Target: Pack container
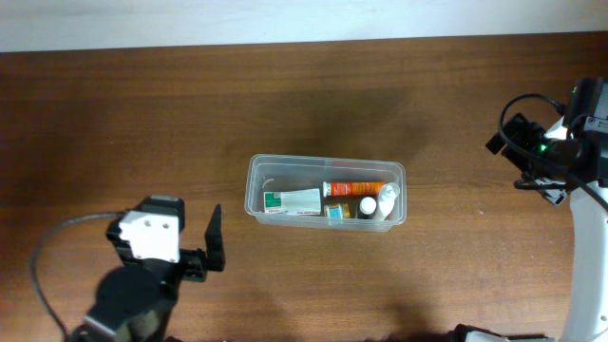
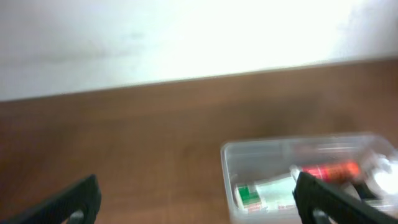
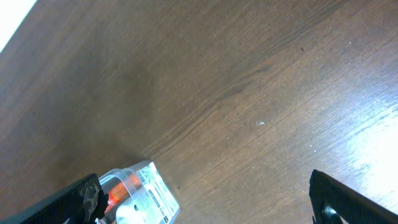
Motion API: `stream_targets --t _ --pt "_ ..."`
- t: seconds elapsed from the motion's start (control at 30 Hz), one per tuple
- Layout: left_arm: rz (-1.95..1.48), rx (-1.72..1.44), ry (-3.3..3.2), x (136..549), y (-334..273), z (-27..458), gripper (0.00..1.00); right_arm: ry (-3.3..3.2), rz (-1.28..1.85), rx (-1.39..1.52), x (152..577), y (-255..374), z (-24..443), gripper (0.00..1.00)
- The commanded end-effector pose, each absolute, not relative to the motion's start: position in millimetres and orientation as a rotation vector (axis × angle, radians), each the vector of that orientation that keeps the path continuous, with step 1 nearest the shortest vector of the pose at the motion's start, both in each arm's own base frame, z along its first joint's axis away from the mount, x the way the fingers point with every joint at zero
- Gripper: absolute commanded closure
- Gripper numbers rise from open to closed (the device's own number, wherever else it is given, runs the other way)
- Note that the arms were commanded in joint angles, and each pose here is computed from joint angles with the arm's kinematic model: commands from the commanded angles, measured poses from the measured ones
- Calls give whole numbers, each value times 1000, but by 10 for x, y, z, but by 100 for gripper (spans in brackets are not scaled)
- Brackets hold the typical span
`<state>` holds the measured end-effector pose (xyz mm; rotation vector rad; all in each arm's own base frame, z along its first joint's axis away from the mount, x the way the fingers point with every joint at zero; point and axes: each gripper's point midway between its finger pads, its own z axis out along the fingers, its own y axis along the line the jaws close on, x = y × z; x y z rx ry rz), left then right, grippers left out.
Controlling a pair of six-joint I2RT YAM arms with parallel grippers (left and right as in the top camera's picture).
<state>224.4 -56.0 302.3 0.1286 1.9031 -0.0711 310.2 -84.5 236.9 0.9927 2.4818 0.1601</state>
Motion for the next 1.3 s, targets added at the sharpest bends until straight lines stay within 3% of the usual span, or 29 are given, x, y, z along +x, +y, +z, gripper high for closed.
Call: stream_targets --t 0.0,0.23,0.5,0.8,1.27 --pt "-22 82 1890 2348 -509 2685 0 2468 166 1001 3117 -862 2400 1" --pt "-11 92 1910 2639 -676 2018 0 2468 166 1001 3117 -862 2400 1" --pt "-25 75 1879 2644 -663 2046 0 2468 166 1001 3117 -862 2400 1" --pt "41 -147 1811 2328 56 2082 0 2468 166 1001 3117 -862 2400 1" --pt "57 -203 1821 2285 211 1372 0 2468 166 1001 3117 -862 2400 1"
